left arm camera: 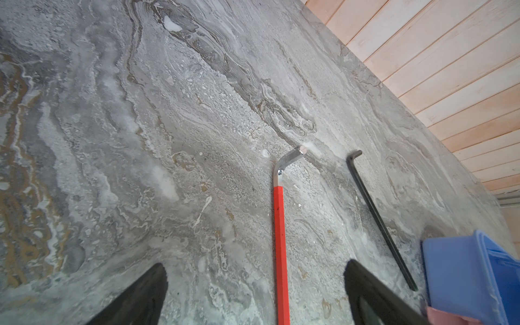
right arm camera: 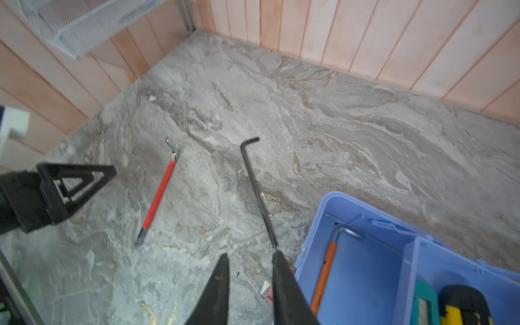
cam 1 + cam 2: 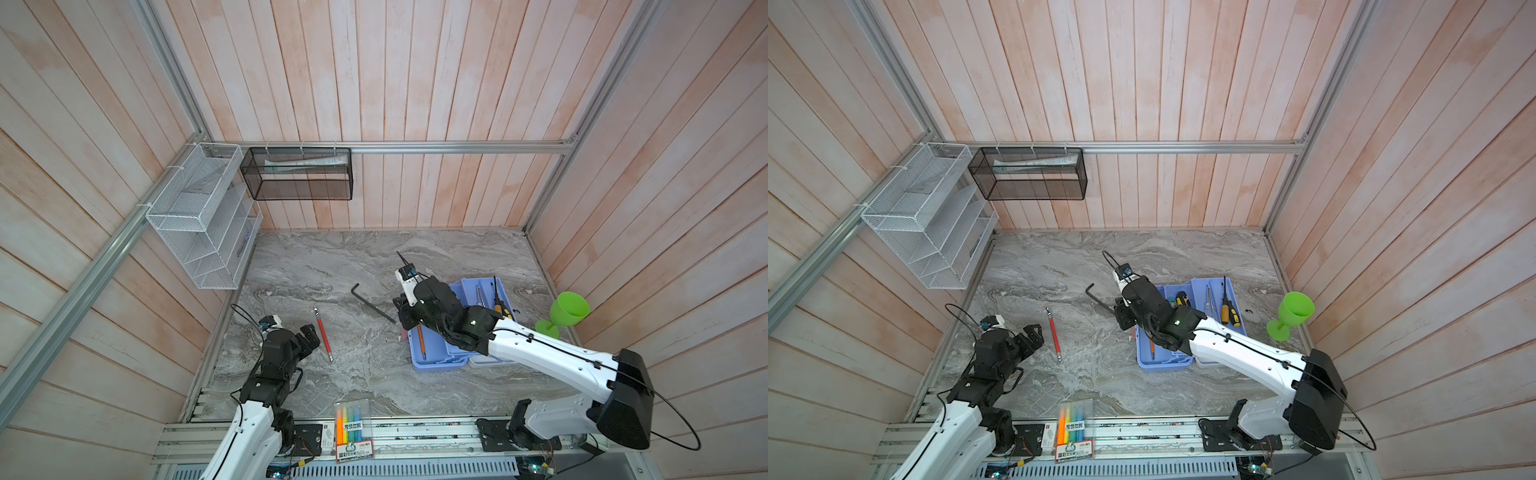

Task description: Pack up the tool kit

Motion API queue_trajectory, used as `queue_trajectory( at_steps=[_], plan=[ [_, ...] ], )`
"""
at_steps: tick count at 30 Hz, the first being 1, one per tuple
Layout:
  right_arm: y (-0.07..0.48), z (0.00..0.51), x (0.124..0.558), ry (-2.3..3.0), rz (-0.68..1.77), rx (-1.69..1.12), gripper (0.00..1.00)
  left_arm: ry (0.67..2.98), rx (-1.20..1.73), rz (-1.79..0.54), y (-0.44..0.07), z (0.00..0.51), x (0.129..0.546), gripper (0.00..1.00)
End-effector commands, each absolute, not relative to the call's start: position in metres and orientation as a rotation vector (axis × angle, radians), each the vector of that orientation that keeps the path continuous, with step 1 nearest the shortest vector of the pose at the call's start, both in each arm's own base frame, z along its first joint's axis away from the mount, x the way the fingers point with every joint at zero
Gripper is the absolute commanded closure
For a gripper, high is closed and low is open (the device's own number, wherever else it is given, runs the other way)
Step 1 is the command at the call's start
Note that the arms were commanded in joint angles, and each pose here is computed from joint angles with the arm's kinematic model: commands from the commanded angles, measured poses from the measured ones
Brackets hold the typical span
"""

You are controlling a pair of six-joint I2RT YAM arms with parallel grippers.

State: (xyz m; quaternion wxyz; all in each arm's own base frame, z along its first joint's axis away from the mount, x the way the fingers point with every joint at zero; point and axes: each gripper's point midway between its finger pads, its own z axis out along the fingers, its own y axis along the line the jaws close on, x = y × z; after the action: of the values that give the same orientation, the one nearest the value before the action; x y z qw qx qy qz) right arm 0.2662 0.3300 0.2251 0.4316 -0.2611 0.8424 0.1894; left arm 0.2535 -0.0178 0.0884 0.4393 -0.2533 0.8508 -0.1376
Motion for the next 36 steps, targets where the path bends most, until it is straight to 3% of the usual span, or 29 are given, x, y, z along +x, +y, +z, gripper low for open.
queue_trajectory(
  at_steps=[1,9,12,18,29,33,36],
  plan=[
    [0.35,0.196,0.261,2.144,0.44,-0.893,0.69,2.098,-0.605,-0.344,-0.019,0.094,0.256,0.0],
    [0.383,0.134,0.306,2.203,0.452,-1.159,0.48,2.087,-0.61,-0.34,-0.018,0.095,0.255,0.0],
    [0.384,0.106,0.326,2.276,0.376,-1.238,0.47,2.082,-0.616,-0.335,-0.017,0.096,0.254,0.0],
    [0.387,0.053,0.35,2.376,0.261,-1.315,0.47,2.075,-0.633,-0.323,-0.014,0.096,0.253,0.0],
    [0.387,0.016,0.358,2.443,0.213,-1.339,0.51,2.085,-0.635,-0.318,-0.015,0.094,0.254,0.0],
    [0.384,0.005,0.355,2.474,0.209,-1.339,0.56,2.082,-0.636,-0.318,-0.014,0.095,0.254,0.0],
    [0.381,-0.004,0.353,2.504,0.192,-1.335,0.66,2.085,-0.637,-0.317,-0.014,0.094,0.254,0.0]
  ],
)
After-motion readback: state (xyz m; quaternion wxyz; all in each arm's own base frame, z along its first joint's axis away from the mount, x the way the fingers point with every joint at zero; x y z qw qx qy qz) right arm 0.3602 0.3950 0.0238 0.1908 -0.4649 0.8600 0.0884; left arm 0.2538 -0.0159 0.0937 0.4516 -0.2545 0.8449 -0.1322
